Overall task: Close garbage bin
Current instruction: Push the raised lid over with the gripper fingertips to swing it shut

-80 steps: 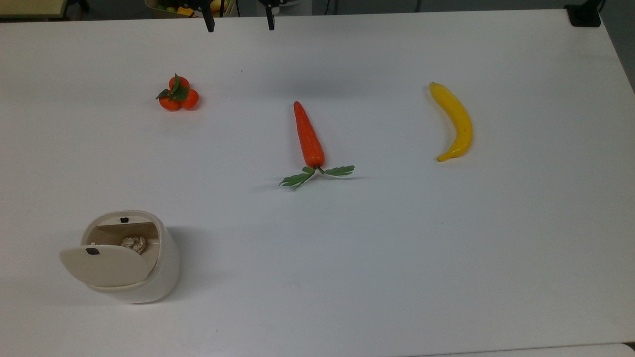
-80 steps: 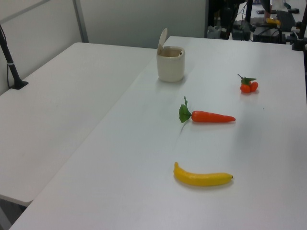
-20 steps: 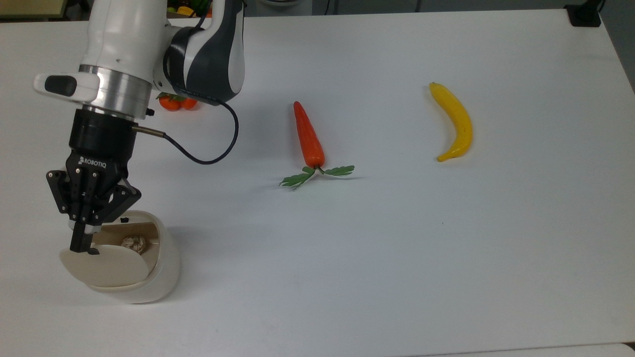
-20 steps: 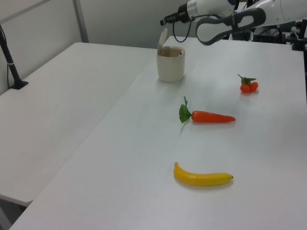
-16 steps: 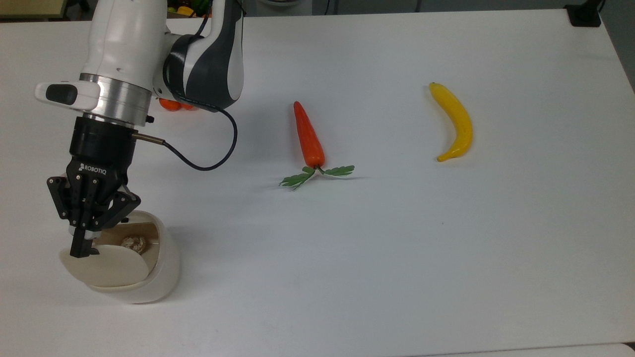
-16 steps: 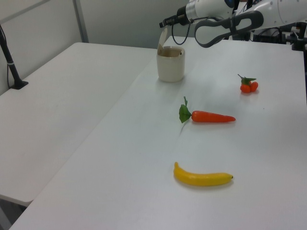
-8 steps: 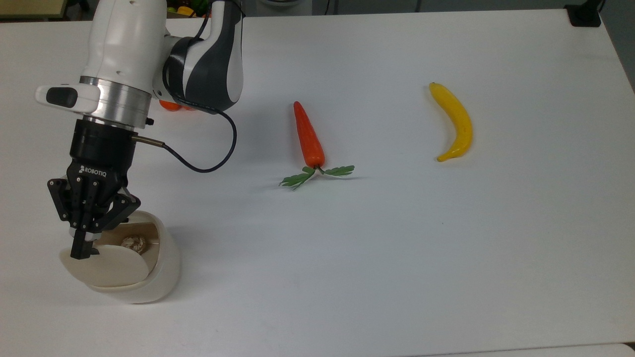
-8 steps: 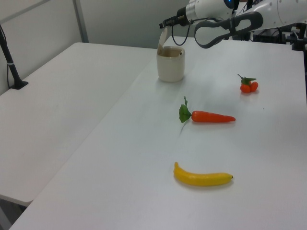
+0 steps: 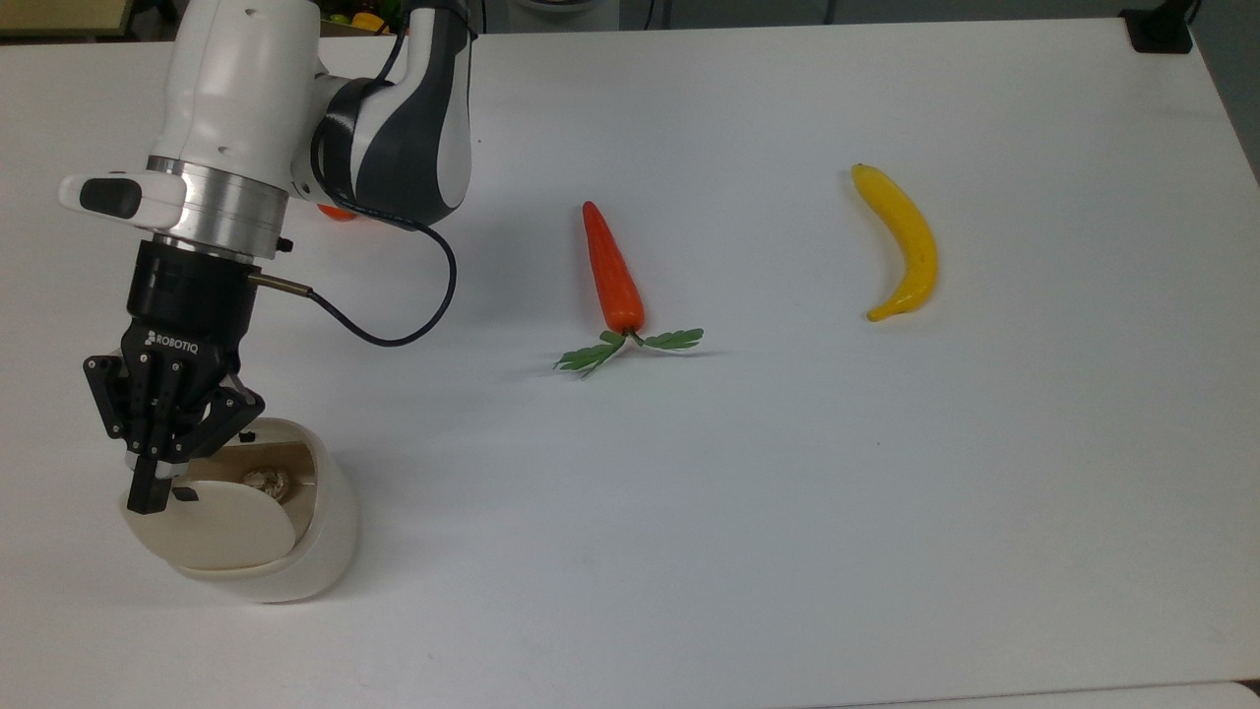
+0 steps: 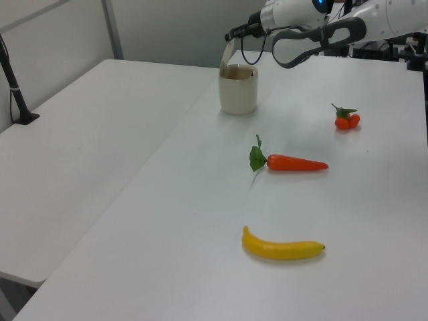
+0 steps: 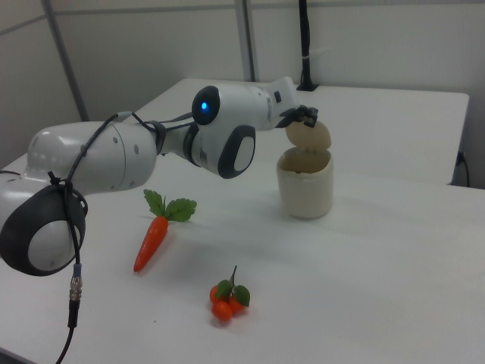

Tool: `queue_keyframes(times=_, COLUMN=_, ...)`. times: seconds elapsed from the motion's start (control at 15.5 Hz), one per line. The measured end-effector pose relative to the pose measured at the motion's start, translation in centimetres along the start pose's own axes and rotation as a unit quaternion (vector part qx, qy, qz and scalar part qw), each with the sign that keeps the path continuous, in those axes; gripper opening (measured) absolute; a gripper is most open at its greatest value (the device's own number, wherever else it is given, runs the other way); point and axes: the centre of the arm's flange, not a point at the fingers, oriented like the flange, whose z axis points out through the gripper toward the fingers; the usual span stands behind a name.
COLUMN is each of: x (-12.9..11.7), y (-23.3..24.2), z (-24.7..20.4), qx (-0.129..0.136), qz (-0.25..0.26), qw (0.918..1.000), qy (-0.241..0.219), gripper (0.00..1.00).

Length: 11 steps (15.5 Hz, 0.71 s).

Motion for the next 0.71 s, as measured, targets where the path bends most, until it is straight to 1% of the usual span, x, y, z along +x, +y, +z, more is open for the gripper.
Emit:
queue_keyframes(times=0.39, x=-1.2, y=1.0, z=0.1, qx=-0.007, qz=0.001, qw=0.9999, qy=-0.015, gripper=0.01)
queue_keyframes(times=0.71, x=-2.0, y=1.3, z=-1.1, qx=-0.011, qz=0.001, qw=0.9993, qy=-0.035, gripper=0.01)
